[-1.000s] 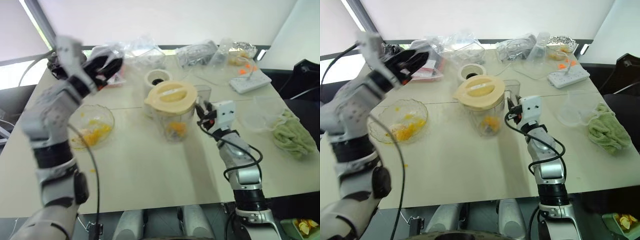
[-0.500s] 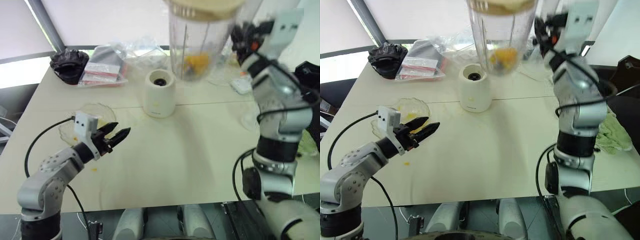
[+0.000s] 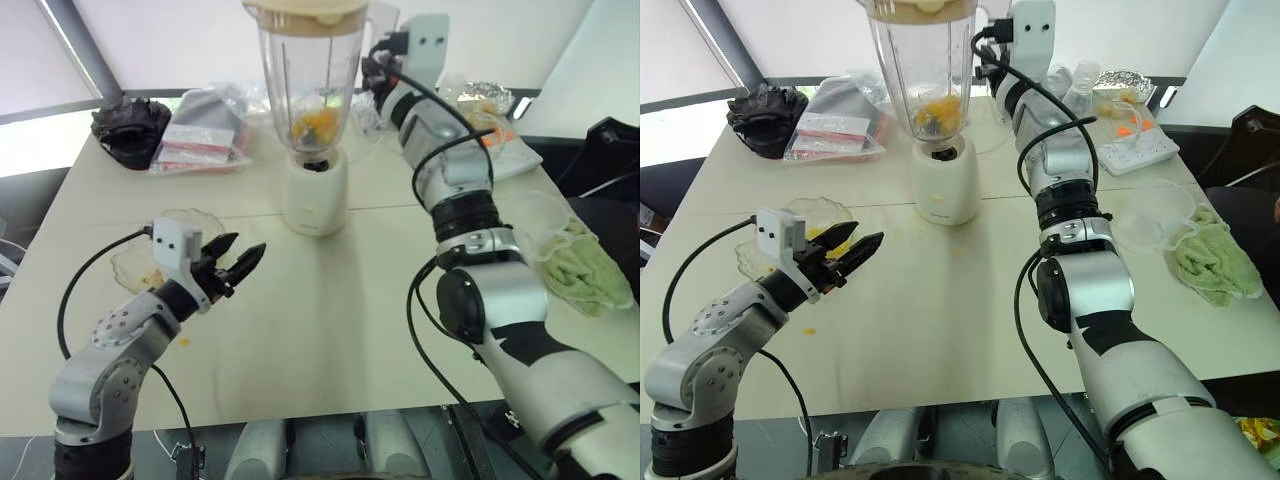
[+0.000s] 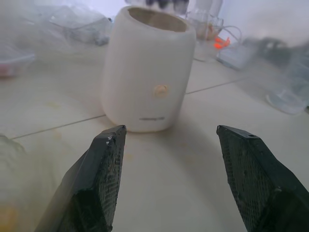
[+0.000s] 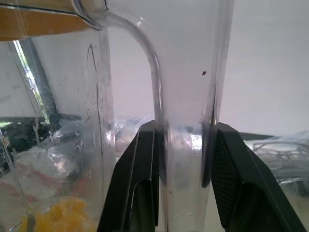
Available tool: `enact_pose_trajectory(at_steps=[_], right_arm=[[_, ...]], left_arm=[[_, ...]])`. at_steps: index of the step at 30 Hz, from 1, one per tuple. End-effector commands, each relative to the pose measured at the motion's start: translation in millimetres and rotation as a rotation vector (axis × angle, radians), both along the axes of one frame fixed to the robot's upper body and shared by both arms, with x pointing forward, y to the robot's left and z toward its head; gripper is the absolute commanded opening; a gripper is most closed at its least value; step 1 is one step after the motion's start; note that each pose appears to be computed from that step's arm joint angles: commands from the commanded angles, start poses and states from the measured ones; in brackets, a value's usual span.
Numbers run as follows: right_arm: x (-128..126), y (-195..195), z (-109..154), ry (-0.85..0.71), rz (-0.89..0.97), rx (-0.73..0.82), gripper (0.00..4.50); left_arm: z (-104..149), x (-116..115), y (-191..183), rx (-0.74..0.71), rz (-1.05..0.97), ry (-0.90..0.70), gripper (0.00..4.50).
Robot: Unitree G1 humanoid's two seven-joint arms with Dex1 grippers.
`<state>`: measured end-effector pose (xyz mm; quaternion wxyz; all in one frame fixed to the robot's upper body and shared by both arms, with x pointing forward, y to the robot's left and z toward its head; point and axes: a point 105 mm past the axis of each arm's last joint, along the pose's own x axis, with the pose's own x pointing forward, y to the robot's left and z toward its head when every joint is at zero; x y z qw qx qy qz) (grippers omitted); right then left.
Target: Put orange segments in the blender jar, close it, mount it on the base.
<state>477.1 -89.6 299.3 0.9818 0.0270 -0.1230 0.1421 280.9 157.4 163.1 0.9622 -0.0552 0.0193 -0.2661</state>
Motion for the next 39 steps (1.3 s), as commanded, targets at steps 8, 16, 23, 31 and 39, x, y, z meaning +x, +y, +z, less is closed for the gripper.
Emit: enact_pose_trajectory(at_steps=[8, 16, 23, 31, 39], right_arm=[[-2, 2, 30, -0.133, -0.015, 0.010, 0.85], [-7, 9, 7, -0.120, -0.013, -0.018, 0.85], [-10, 9, -22, -0.083, -0.056, -0.065, 0.85], [-16, 15, -47, -0.031, -0.031, -0.097, 1.35], [-19, 6, -56, -0.031, -0.049, -0.108, 4.45]], left_arm=[[10, -4, -10, 0.011, 0.010, -0.054, 3.07], [10, 3, -12, 0.022, 0.001, -0.054, 3.07], [10, 7, -14, 0.034, -0.005, -0.052, 3.07], [8, 8, -14, 0.054, -0.010, -0.043, 3.12], [6, 4, -15, 0.072, -0.027, -0.044, 3.14]])
